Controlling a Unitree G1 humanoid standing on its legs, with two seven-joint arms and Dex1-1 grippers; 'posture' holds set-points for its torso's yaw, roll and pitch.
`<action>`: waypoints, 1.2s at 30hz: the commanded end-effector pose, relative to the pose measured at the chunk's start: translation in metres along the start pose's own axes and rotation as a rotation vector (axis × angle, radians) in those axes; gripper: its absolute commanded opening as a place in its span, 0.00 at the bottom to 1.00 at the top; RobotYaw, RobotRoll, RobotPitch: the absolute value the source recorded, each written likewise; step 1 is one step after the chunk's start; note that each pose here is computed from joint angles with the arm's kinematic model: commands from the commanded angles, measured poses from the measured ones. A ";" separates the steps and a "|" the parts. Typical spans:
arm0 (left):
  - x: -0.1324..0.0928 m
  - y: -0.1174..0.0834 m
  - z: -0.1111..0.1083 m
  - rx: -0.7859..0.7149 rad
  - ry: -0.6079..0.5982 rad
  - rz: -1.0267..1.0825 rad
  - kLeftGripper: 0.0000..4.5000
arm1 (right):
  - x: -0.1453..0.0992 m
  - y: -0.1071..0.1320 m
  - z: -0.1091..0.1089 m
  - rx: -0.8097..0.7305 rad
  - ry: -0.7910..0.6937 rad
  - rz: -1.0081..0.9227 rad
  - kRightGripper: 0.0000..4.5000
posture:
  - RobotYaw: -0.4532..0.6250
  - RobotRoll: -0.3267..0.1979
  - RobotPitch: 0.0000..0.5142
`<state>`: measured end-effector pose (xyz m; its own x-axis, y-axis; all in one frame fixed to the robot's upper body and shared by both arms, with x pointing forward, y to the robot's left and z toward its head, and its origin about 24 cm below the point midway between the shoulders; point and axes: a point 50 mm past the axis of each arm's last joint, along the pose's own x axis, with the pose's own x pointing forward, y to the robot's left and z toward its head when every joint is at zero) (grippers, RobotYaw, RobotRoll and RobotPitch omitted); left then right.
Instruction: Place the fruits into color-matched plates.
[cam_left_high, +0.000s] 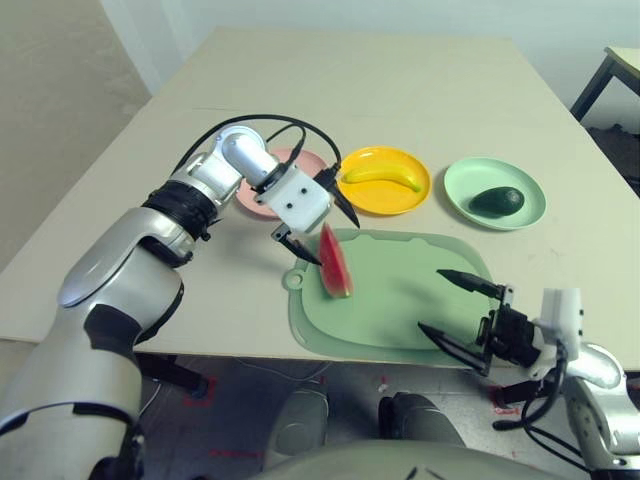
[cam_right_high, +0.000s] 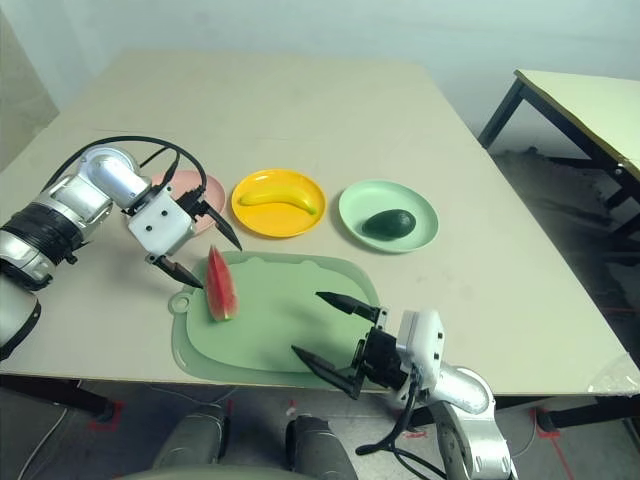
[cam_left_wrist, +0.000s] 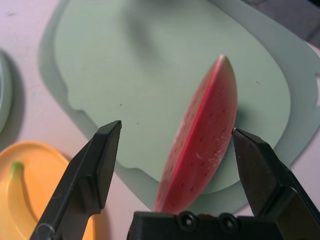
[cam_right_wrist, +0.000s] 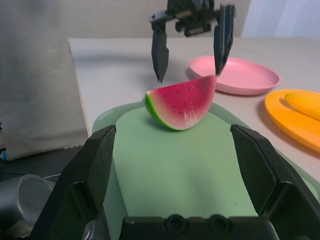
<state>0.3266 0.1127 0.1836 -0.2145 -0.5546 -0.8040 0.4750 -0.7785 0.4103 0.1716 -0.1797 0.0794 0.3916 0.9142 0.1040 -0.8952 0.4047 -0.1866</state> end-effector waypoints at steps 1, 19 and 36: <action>0.007 0.004 0.001 0.068 0.043 -0.086 1.00 | 0.001 -0.003 0.002 -0.005 -0.017 -0.015 0.99 | 0.53 0.62 0.17; 0.047 -0.003 -0.019 0.056 0.123 -0.218 0.50 | -0.001 -0.002 0.005 -0.015 -0.019 -0.105 1.00 | 0.49 0.62 0.18; -0.024 0.002 -0.021 -0.107 0.215 0.020 0.47 | -0.006 0.002 -0.002 -0.010 0.028 -0.044 1.00 | 0.53 0.62 0.17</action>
<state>0.3445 0.1240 0.1780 -0.0889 -0.4709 -0.8777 0.5469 -0.7596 0.3521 0.1719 -0.1868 0.0757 0.4573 0.8841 0.0957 -0.8639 0.4672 -0.1882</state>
